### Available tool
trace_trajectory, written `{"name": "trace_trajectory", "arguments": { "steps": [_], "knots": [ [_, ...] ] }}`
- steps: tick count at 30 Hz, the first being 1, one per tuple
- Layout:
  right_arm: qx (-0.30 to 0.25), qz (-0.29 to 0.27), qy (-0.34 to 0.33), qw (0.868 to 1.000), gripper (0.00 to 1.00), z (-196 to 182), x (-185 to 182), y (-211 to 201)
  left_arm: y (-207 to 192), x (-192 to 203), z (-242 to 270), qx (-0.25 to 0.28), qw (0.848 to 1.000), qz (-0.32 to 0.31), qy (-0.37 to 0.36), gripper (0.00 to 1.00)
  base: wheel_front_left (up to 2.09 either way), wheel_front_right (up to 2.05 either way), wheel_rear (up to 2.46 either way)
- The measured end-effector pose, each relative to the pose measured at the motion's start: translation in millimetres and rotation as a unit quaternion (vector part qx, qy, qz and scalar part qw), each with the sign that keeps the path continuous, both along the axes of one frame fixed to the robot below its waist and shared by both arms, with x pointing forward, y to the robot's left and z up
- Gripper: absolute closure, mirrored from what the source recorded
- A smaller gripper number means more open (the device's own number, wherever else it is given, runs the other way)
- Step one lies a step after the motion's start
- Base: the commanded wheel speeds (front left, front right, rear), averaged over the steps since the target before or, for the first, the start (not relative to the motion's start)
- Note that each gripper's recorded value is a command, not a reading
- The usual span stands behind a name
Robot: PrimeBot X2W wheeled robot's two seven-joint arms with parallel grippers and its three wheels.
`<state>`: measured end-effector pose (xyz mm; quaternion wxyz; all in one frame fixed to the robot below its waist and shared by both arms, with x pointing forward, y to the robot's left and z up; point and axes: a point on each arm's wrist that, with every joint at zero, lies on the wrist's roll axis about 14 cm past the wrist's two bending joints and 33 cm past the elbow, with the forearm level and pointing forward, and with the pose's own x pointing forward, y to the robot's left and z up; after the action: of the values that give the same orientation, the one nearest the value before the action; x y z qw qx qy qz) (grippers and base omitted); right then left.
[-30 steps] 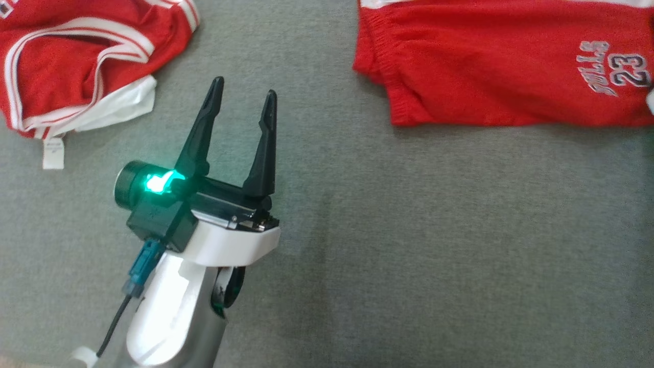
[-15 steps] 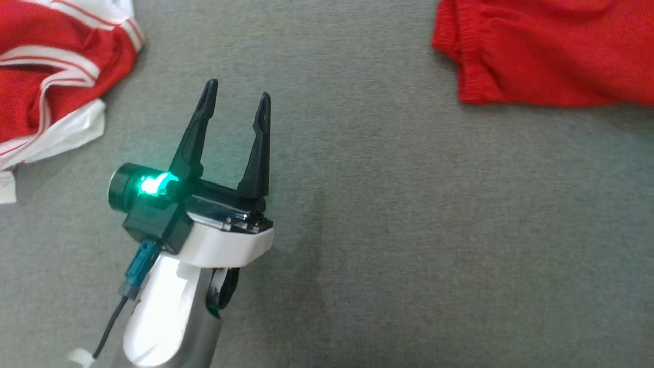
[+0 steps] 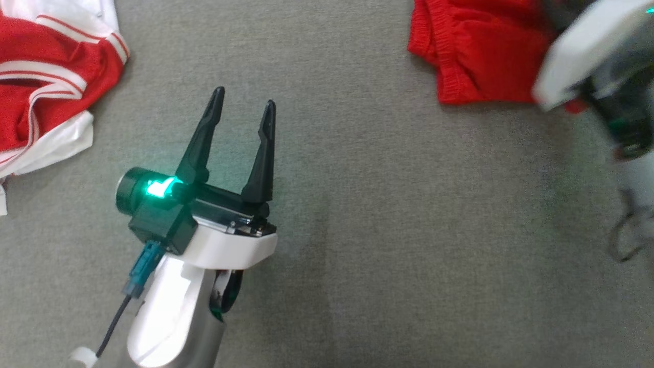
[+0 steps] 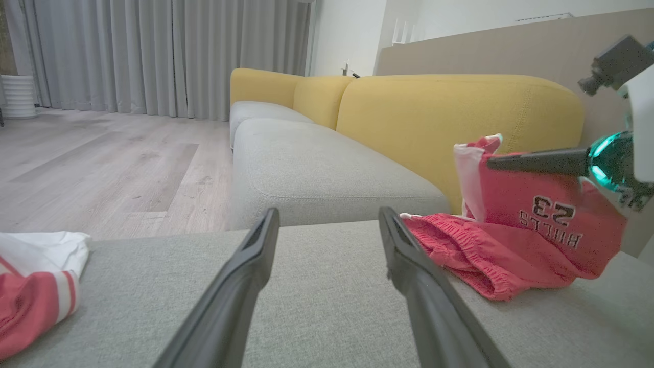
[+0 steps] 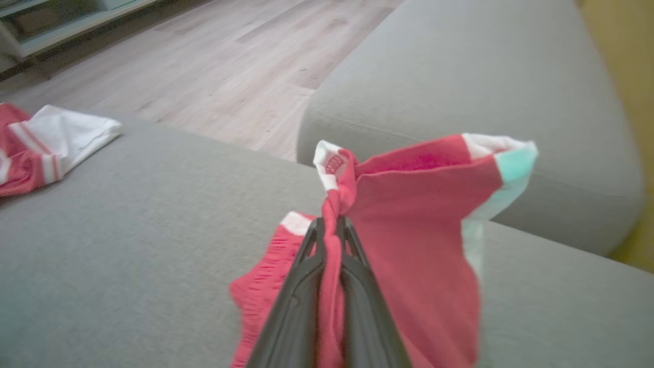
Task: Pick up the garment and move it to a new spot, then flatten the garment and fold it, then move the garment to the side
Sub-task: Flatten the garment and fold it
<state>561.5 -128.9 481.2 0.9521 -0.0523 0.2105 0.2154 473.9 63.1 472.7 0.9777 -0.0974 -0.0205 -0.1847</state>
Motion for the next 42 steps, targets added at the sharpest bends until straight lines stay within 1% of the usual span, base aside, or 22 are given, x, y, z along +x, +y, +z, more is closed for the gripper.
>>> {"name": "trace_trajectory", "arguments": {
  "steps": [1,2,3,5,6,7,8,11,13,18,20,21,23,27,29,31,35,38,42],
  "knots": [
    [-0.001,0.018,0.012,1.0,1.0,-7,-5,15,0,-1,-1,-0.003,1.0,0.0,0.003,0.0,0.0,0.0,0.0],
    [0.005,0.032,0.022,0.999,0.73,-13,-9,29,0,-2,-1,-0.006,1.0,0.0,0.005,0.0,0.0,0.0,0.0],
    [0.011,0.043,0.03,0.999,0.0,-19,-12,41,0,-2,-2,-0.008,1.0,0.0,0.007,0.0,0.0,0.0,0.0],
    [0.024,0.056,0.036,0.998,0.0,-25,-17,57,3,-4,-2,-0.009,1.0,0.005,0.01,0.0,0.0,0.0,0.0],
    [0.03,0.059,0.029,0.997,0.0,-23,-17,62,5,-4,-1,-0.01,1.0,0.009,0.01,0.0,0.0,0.0,0.0],
    [0.039,0.059,0.016,0.997,0.0,-17,-15,65,7,-5,0,-0.009,1.0,0.011,0.009,0.0,0.0,0.0,0.0],
    [0.057,0.049,-0.025,0.997,0.0,3,-9,62,11,-6,6,-0.007,1.0,0.019,0.003,0.0,0.0,0.0,0.0],
    [0.083,0.018,-0.093,0.992,0.0,34,-2,42,16,-10,17,-0.004,1.0,0.029,-0.008,0.0,0.0,0.0,0.0],
    [0.101,-0.015,-0.125,0.987,0.0,45,-6,21,21,-15,23,-0.003,0.999,0.04,-0.012,0.0,0.0,0.0,0.0],
    [0.147,-0.087,-0.186,0.968,0.0,49,-42,-21,33,-37,25,0.005,0.998,0.068,-0.006,0.0,0.0,0.0,0.0],
    [0.144,-0.103,-0.207,0.962,0.0,45,-63,-32,38,-46,27,0.009,0.997,0.081,-0.006,0.0,0.0,0.0,0.0],
    [0.144,-0.103,-0.207,0.962,0.0,45,-63,-32,38,-46,27,0.009,0.997,0.081,-0.006,0.0,0.0,0.0,0.0],
    [0.153,-0.121,-0.217,0.956,0.0,38,-84,-38,41,-54,30,0.01,0.996,0.09,-0.007,0.0,0.0,0.0,0.0],
    [0.127,-0.117,-0.19,0.966,0.0,6,-129,-34,53,-71,30,0.015,0.993,0.113,-0.001,0.0,0.0,0.0,0.0],
    [0.122,-0.126,-0.172,0.969,0.0,-7,-147,-35,57,-81,29,0.016,0.993,0.12,0.002,0.0,0.0,0.0,0.0],
    [0.124,-0.126,-0.167,0.97,0.0,-10,-162,-30,61,-90,29,0.016,0.992,0.127,0.003,0.0,0.0,0.0,0.0],
    [0.128,-0.142,-0.177,0.966,0.0,-4,-178,-32,65,-106,29,0.017,0.991,0.135,0.005,0.0,0.0,0.0,0.0],
    [0.118,-0.142,-0.179,0.966,0.0,-5,-188,-33,65,-114,28,0.019,0.991,0.136,0.007,0.0,0.0,0.0,0.0],
    [0.119,-0.144,-0.182,0.965,0.0,-3,-191,-30,65,-116,29,0.022,0.99,0.137,0.004,0.0,0.0,0.0,0.0]
  ]
}}
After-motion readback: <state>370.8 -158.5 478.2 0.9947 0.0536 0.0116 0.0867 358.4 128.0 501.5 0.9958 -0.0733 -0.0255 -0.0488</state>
